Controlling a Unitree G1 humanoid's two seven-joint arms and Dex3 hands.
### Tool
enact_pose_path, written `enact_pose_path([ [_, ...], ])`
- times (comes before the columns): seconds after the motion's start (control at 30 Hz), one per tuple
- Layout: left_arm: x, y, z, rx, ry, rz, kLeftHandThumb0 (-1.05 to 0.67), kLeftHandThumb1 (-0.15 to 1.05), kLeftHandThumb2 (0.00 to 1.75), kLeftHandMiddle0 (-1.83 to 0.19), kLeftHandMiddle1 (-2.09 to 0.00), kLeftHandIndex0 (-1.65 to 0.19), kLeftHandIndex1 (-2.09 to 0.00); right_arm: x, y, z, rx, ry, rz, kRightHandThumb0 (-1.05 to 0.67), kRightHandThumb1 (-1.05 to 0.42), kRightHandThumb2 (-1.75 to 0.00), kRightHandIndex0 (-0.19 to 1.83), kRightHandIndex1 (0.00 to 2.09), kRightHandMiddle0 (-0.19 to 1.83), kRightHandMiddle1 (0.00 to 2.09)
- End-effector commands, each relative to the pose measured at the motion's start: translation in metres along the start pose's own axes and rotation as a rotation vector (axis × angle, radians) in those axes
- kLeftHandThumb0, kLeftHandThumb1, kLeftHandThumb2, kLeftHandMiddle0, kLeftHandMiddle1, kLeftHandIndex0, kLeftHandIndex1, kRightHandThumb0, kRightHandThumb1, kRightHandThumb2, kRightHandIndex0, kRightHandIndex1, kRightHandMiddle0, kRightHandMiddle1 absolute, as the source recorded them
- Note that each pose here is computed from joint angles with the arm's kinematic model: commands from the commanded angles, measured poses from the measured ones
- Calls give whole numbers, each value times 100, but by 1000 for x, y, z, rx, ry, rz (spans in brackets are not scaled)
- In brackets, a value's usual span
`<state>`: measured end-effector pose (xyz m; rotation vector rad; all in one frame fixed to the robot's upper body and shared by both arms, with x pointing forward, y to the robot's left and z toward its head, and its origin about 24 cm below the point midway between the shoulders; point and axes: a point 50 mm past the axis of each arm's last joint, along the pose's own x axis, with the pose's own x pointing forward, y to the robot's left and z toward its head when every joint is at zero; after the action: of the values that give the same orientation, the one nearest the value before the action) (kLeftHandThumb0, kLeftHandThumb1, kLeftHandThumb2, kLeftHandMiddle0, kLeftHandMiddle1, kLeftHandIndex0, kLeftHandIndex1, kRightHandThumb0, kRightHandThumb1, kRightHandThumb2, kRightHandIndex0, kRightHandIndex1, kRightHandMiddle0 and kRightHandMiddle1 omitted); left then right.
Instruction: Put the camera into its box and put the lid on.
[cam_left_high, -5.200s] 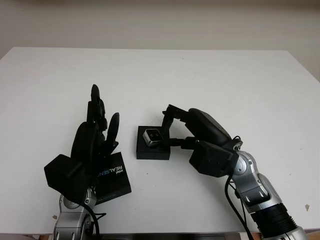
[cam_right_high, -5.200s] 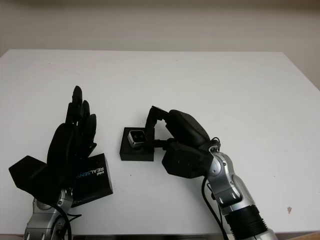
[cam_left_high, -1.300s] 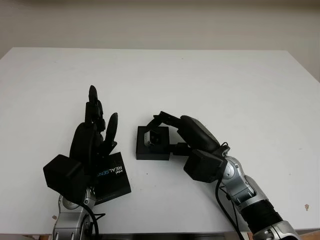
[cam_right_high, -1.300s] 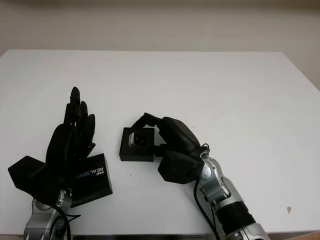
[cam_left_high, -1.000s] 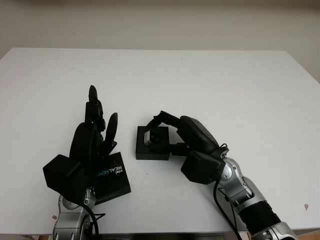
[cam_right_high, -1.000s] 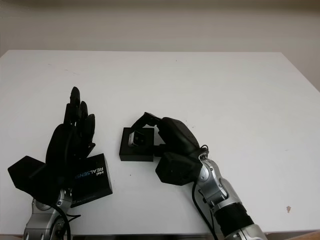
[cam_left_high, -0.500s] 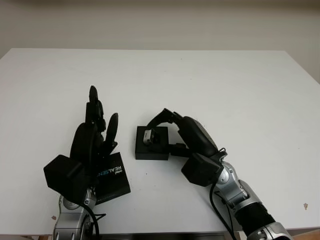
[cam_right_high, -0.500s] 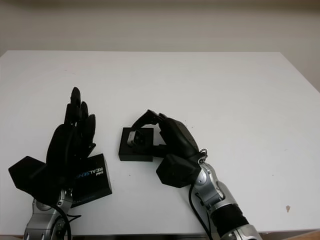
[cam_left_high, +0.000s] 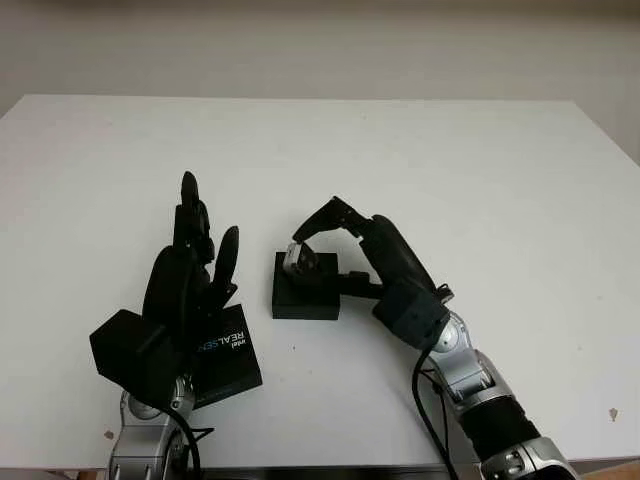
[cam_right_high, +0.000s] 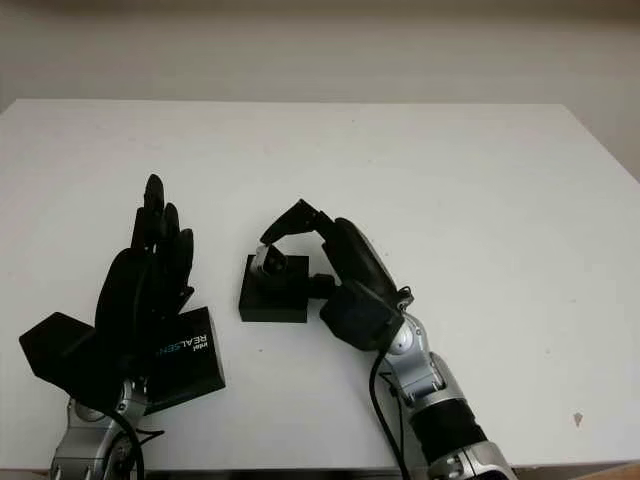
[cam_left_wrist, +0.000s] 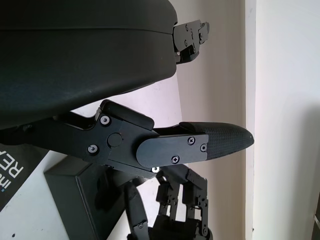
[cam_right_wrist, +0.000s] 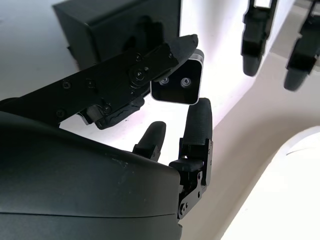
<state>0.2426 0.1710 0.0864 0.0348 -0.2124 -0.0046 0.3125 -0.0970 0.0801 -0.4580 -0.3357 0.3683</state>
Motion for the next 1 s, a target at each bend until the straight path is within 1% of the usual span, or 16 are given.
enact_pose_path([
  [0.0, 0, -1, 2, 1, -13, -4, -73, 105, 49, 19, 0, 19, 0, 6, -6, 9, 14, -29, -22, -35, -92, -5, 19, 98, 38, 159],
  [0.33, 1, -1, 3, 11, -14, -10, -72, 105, 51, 19, 0, 19, 0, 11, -17, 14, 51, -28, -2, -36, -92, -5, 19, 93, 36, 157],
  [0.5, 1, -1, 3, 8, -12, -10, -73, 105, 51, 19, 0, 19, 0, 14, -28, 15, 31, 3, 77, -38, -93, -6, 16, 92, 35, 159],
  [0.67, 1, -1, 2, 2, -10, -10, -72, 105, 50, 19, 0, 19, 0, 18, -41, 15, 39, 63, 171, -43, -94, -6, 12, 84, 36, 161],
  [0.8, 1, -1, 2, 5, -8, -7, -72, 105, 50, 19, 0, 19, 0, 22, -49, 17, 36, 103, 210, -45, -92, -5, 16, 74, 40, 158],
  [0.97, 1, -1, 2, 5, -8, -9, -72, 105, 51, 19, 0, 19, 0, 24, -56, 18, 52, 148, 238, -43, -90, -5, 18, 70, 40, 159],
])
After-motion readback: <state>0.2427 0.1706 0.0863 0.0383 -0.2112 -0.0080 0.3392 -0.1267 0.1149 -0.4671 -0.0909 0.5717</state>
